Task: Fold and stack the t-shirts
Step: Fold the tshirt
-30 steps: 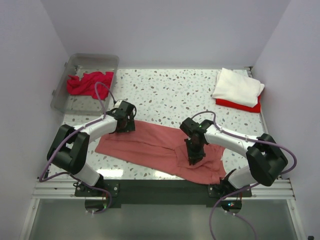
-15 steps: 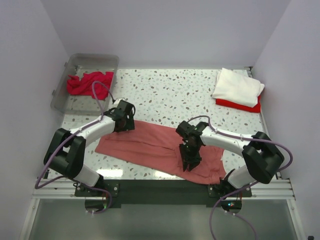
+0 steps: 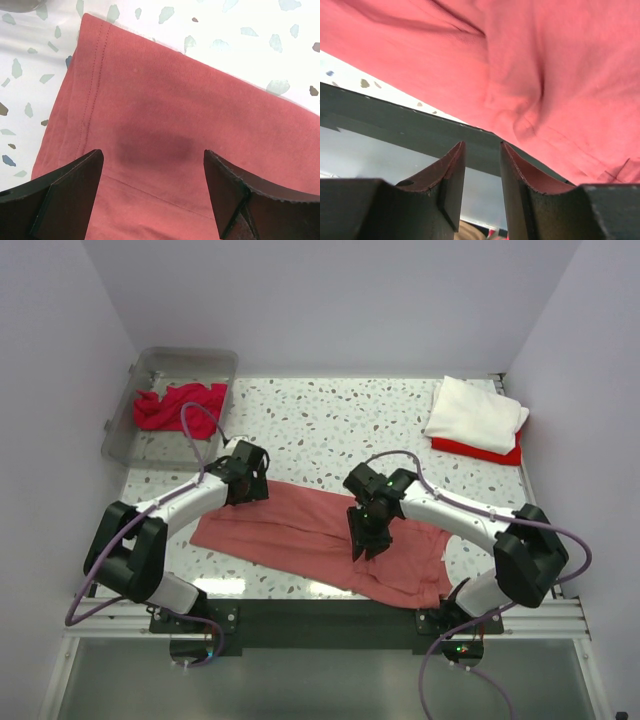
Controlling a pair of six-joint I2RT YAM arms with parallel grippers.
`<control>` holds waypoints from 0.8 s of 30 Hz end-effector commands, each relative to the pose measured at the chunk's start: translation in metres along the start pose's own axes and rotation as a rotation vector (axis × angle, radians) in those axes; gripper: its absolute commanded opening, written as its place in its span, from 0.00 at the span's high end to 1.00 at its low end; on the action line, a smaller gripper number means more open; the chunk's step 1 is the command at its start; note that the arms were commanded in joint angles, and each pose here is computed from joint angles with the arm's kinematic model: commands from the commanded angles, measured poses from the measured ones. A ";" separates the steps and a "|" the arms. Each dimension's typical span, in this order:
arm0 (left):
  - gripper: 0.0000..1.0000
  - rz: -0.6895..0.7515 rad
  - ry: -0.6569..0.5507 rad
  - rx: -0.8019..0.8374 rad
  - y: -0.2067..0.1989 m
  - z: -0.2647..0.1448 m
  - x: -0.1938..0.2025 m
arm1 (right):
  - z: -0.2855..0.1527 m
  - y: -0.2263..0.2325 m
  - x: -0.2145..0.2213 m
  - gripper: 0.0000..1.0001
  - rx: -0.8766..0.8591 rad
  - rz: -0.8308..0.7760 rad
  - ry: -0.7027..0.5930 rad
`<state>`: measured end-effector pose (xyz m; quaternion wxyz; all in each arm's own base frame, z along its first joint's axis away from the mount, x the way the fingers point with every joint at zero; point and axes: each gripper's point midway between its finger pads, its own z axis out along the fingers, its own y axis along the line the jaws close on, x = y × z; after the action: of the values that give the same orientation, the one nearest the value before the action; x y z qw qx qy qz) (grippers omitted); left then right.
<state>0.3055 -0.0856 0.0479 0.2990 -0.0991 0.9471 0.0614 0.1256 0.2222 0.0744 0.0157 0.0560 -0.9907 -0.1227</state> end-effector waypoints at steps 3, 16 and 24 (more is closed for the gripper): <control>0.13 0.002 -0.031 -0.005 0.004 -0.008 -0.006 | 0.003 0.012 -0.020 0.64 0.021 -0.043 -0.061; 0.13 -0.005 -0.026 -0.011 0.009 -0.011 -0.001 | 0.041 -0.004 -0.018 0.70 0.139 -0.077 -0.029; 0.13 -0.001 -0.025 -0.021 0.011 -0.012 -0.001 | 0.052 -0.002 -0.015 0.84 0.143 -0.090 0.003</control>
<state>0.2970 -0.0809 0.0492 0.2946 -0.0993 0.9481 0.0665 0.1366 0.2315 0.0261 0.0148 0.0920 -0.9943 -0.0525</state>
